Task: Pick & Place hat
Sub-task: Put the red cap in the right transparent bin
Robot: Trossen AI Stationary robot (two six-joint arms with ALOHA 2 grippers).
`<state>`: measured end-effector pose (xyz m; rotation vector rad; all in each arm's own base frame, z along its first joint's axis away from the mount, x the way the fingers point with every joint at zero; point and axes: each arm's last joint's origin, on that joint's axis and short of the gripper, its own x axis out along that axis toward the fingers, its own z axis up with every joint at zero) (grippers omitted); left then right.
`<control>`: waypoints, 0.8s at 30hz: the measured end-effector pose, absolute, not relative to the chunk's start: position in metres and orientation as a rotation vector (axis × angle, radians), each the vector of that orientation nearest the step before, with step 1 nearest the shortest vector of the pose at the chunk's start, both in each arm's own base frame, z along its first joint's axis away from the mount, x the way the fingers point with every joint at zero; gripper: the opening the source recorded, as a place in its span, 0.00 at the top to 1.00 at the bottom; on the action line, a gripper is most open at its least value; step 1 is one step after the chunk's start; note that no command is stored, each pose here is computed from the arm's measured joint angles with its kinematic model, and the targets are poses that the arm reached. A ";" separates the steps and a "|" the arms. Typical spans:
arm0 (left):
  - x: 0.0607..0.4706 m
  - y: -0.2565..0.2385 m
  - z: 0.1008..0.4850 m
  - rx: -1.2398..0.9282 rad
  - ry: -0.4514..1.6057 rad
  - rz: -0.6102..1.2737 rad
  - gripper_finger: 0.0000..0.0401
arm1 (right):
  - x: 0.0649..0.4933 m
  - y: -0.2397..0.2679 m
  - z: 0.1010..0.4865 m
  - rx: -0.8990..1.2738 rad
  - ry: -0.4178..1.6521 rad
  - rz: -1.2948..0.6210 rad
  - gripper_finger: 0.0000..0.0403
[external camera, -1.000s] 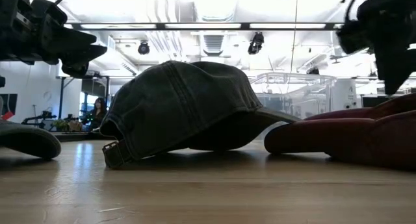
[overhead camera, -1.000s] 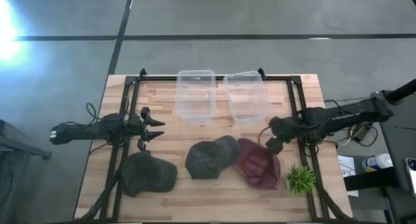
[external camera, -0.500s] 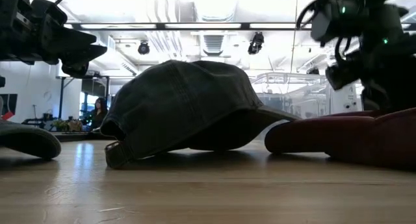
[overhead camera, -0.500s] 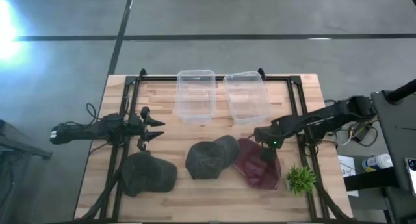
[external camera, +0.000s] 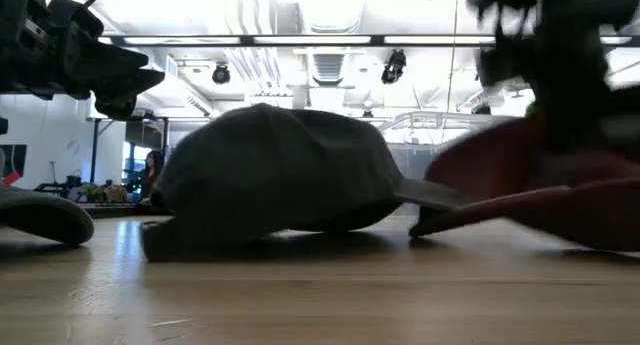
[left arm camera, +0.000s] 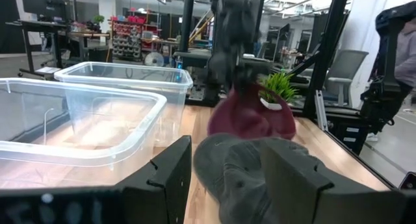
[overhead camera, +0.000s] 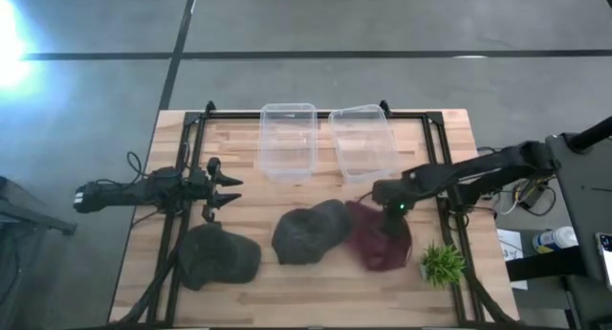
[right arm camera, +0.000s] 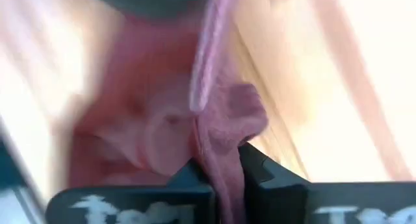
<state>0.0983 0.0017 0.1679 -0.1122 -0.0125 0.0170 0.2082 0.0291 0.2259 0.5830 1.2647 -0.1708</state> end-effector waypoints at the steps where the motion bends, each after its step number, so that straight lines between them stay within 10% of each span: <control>1: 0.098 0.002 0.168 -0.112 -0.011 0.017 0.56 | 0.208 0.029 0.242 0.591 1.207 -0.174 0.98; 13: 0.099 0.002 0.167 -0.112 -0.007 0.017 0.56 | 0.177 -0.007 0.406 0.402 0.411 -0.655 0.98; 24: 0.099 0.002 0.167 -0.112 -0.005 0.017 0.56 | 0.208 -0.076 0.413 0.311 0.359 -1.105 0.98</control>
